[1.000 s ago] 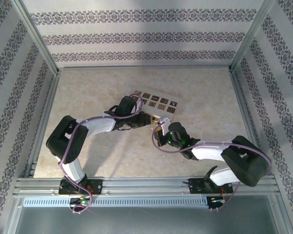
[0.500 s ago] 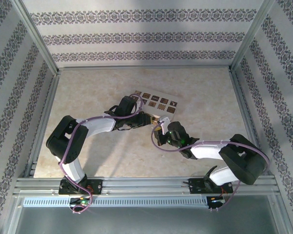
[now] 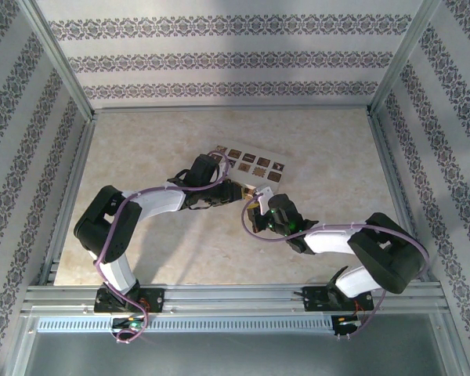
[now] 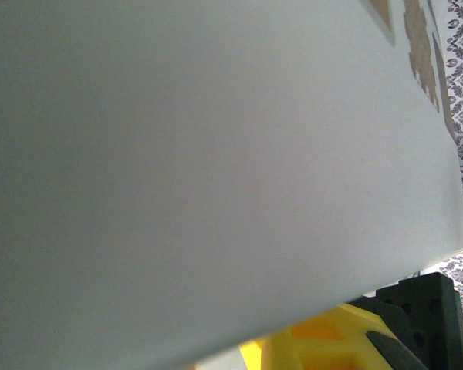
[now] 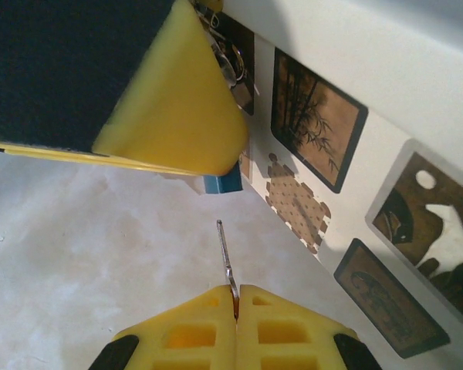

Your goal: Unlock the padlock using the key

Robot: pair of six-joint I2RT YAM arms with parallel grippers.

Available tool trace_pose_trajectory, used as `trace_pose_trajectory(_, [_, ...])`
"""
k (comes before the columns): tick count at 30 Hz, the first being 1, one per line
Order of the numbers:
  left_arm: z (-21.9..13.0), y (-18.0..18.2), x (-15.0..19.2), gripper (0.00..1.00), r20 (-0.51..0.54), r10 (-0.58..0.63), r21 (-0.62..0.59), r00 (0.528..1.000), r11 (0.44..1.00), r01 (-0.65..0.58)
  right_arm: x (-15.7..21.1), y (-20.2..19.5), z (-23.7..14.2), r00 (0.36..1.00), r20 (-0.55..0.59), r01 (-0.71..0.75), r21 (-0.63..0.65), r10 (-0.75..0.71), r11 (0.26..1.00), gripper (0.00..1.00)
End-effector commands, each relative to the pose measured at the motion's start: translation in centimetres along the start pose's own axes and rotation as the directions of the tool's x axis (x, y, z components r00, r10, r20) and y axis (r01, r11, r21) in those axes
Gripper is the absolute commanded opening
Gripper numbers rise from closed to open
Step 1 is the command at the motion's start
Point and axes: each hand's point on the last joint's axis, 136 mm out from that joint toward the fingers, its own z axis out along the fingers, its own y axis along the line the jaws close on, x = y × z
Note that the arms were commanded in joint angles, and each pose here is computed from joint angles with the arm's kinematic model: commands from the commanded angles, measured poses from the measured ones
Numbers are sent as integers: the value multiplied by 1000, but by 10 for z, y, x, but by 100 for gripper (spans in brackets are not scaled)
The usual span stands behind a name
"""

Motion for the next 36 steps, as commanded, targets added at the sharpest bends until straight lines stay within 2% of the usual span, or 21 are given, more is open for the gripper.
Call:
trace_pose_trajectory(1, [-8,-34,-5,21,13,31,90,999,995,-32,-21,2,4,998,62,-16,-7,16,1000,0])
trace_pose_trajectory(33, [-7,-35,-5,21,17,24,98,1000,995,-26,-44,9,10,989,134,-61,-64,69,996,0])
trace_pose_trajectory(36, [-7,-35,-5,21,18,23,100,1000,995,-25,-54,12,11,983,170,-62,-79,74,995,0])
